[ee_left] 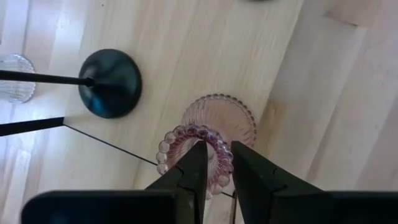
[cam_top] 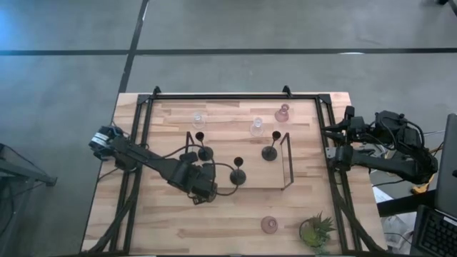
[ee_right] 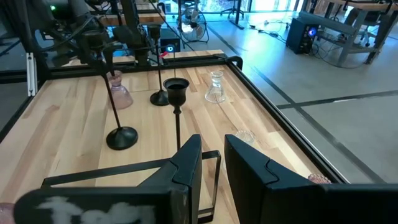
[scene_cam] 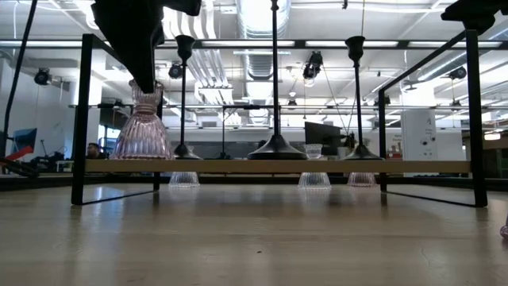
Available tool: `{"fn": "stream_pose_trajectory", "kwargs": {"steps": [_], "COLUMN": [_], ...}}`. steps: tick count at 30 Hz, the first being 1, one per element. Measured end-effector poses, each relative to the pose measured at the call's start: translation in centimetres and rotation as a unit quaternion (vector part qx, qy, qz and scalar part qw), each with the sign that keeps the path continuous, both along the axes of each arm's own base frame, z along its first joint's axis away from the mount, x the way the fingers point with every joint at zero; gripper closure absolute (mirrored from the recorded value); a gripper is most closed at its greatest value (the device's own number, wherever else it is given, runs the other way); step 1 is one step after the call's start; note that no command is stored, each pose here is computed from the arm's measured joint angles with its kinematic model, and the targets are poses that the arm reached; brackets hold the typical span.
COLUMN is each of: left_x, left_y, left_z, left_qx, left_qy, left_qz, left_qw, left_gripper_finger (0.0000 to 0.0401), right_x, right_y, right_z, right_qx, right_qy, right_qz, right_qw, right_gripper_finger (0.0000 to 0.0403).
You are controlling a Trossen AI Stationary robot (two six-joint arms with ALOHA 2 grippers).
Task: Pick & Place candle stick holders
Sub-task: Put the bottom left pink glass candle holder on the shelf, then put the left transparent glass candle holder on the shelf
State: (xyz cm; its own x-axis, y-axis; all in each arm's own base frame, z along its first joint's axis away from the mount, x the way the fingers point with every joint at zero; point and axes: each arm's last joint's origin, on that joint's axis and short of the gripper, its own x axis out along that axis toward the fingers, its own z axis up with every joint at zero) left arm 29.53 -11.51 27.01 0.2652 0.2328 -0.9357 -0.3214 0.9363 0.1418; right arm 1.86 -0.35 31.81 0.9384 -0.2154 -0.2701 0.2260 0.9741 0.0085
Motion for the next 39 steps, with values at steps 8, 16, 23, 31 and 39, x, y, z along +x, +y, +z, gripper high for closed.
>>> {"fn": "stream_pose_trajectory", "kwargs": {"steps": [8,16,23,31,39], "left_x": [-0.1,-0.1,0.1,0.0,-0.7], "left_y": [0.1,0.2,0.1,0.0,-1.3], "left_z": [0.1,0.4,1.3,3.3,6.0], "left_qx": [0.009,0.020,0.018,0.020,0.042], "left_qy": [0.005,-0.001,-0.014,-0.026,-0.060], "left_qz": [-0.001,0.000,0.001,0.002,-0.009], "left_qw": [1.000,1.000,1.000,0.999,0.997], "left_gripper_finger": [0.0326,0.0324,0.0277,0.0200,0.0200], "right_x": [0.0,0.0,0.0,0.0,0.0], "right_y": [0.0,0.0,0.0,0.0,0.0], "right_z": [0.0,0.0,0.0,0.0,0.0], "right_qx": [0.000,0.000,0.000,0.000,0.000], "right_qy": [0.000,0.000,0.000,0.000,0.000], "right_qz": [0.000,0.000,0.000,0.000,0.000], "right_qw": [1.000,1.000,1.000,1.000,1.000], "right_gripper_finger": [0.0339,0.0339,0.0339,0.0339,0.0339]}}
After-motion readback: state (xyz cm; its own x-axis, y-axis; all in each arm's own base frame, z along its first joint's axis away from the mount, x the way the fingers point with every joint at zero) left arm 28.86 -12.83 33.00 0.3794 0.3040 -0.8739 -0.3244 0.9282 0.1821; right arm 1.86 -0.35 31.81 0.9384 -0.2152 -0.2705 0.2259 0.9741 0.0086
